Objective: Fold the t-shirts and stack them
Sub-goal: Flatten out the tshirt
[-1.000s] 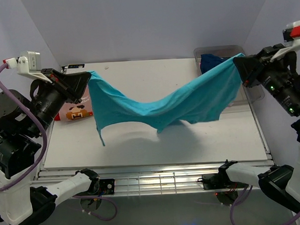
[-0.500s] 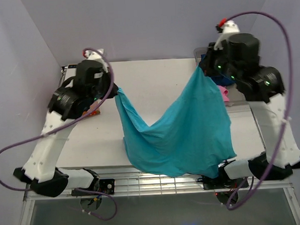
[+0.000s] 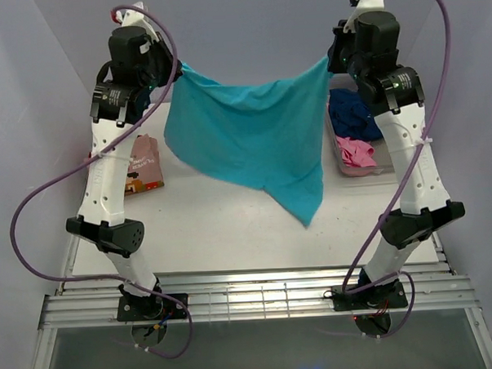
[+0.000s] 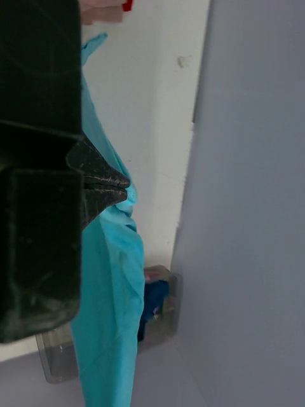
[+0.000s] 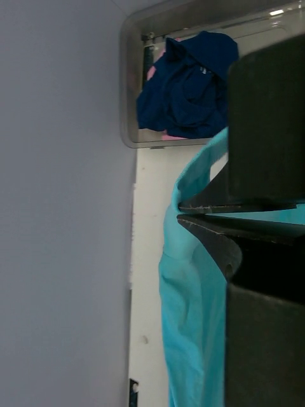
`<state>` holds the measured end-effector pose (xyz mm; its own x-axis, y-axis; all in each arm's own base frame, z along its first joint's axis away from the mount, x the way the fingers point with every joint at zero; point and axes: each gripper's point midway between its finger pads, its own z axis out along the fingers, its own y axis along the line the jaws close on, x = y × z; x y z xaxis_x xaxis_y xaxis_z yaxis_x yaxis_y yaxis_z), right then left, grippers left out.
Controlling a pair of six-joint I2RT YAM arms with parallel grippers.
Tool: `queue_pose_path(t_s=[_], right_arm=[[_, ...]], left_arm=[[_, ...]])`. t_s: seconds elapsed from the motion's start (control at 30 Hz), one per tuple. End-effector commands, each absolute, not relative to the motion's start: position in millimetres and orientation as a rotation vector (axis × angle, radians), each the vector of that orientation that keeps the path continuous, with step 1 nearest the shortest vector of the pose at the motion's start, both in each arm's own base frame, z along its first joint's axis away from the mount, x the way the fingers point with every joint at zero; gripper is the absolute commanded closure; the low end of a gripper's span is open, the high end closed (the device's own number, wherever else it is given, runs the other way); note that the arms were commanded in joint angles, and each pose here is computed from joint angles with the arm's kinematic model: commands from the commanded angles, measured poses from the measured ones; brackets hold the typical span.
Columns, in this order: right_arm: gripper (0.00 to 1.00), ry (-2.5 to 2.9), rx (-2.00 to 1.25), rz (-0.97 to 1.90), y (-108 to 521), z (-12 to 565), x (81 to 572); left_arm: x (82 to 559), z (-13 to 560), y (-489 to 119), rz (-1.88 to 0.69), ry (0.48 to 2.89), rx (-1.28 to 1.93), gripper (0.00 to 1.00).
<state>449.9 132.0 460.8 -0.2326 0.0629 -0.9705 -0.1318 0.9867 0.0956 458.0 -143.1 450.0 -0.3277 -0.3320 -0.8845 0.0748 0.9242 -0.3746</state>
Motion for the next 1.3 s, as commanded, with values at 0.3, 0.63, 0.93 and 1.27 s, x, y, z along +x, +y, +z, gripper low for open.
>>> queue_pose_path(t_s=[0.3, 0.63, 0.93, 1.27], right_arm=[[0.92, 1.516, -0.233, 0.330, 143.7, 525.8, 386.6], [0.92, 2.029, -0.345, 0.423, 148.8, 327.5, 301.4], [0.92, 2.419, -0.227, 0.570, 154.0, 203.4, 186.1], [0.50, 2.689, -0.149, 0.607, 138.3, 162.5, 101.7]], left_arm=[[399.7, 475.5, -117.4, -0.375, 1.594, -0.087, 1.00], [334.5, 261.9, -100.9, -0.311, 2.026, -0.131, 1.00], [271.4, 180.5, -98.0, -0.344, 2.332, -0.252, 1.00], [232.2, 156.9, -85.4, -0.246, 2.557, -0.347, 0.44]])
